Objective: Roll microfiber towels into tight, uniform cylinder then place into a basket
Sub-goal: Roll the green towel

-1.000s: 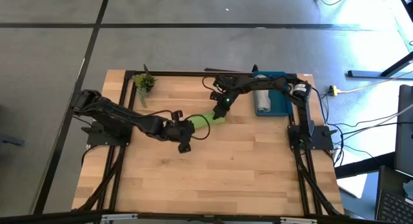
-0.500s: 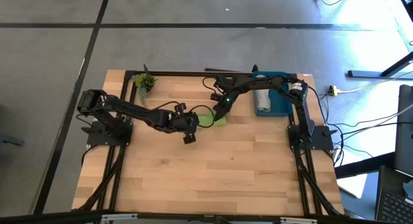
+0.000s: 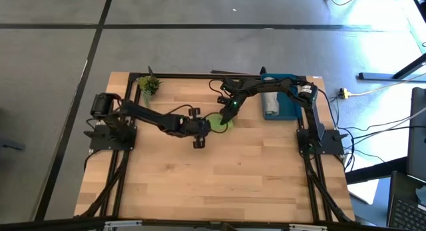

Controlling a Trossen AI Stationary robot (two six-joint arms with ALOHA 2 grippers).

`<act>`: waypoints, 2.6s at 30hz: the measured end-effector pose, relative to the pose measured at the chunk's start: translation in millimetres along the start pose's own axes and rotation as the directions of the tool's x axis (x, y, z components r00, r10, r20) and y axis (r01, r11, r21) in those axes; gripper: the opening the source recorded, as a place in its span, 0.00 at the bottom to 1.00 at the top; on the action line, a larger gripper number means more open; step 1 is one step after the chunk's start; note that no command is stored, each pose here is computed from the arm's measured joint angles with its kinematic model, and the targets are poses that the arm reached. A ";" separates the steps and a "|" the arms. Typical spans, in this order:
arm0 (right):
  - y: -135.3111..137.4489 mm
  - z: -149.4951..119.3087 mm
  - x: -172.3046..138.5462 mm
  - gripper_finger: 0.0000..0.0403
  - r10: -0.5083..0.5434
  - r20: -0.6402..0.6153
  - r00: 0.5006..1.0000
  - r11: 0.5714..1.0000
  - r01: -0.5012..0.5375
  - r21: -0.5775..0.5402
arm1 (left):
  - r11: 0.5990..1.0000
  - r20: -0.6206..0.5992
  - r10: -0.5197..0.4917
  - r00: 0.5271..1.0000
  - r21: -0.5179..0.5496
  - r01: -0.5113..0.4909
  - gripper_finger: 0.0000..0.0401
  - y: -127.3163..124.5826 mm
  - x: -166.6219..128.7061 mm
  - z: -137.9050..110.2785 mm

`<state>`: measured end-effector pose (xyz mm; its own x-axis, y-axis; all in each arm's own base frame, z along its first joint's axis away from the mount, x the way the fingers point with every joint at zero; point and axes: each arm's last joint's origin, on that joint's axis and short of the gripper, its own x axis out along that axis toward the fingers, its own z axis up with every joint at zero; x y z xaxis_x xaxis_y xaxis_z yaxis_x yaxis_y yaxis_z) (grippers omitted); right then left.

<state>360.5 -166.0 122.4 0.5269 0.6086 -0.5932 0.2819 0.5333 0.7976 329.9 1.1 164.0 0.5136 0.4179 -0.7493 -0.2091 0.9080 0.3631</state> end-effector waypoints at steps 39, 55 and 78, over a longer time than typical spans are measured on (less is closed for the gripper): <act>1.8 1.4 3.2 0.30 -0.038 0.017 0.999 0.998 0.039 -0.050 | 0.983 -0.167 -0.136 0.977 -0.145 0.113 0.26 26.0 52.3 -22.5; 35.6 -8.8 -54.8 0.35 -0.262 0.127 0.957 0.948 0.279 -0.152 | 0.971 -0.172 -0.169 0.970 -0.196 0.135 0.26 25.0 52.3 -23.7; 90.5 -59.5 19.5 0.35 -0.354 0.340 0.871 0.409 0.471 -0.782 | 0.959 -0.177 -0.203 0.963 -0.233 0.159 0.26 25.8 52.7 -24.8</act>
<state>348.6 -70.9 176.5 0.6315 0.1419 -0.7623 -0.2637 0.9638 -0.0390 330.9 47.2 120.2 0.3902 0.2237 -0.8931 -0.3126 0.9446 0.1000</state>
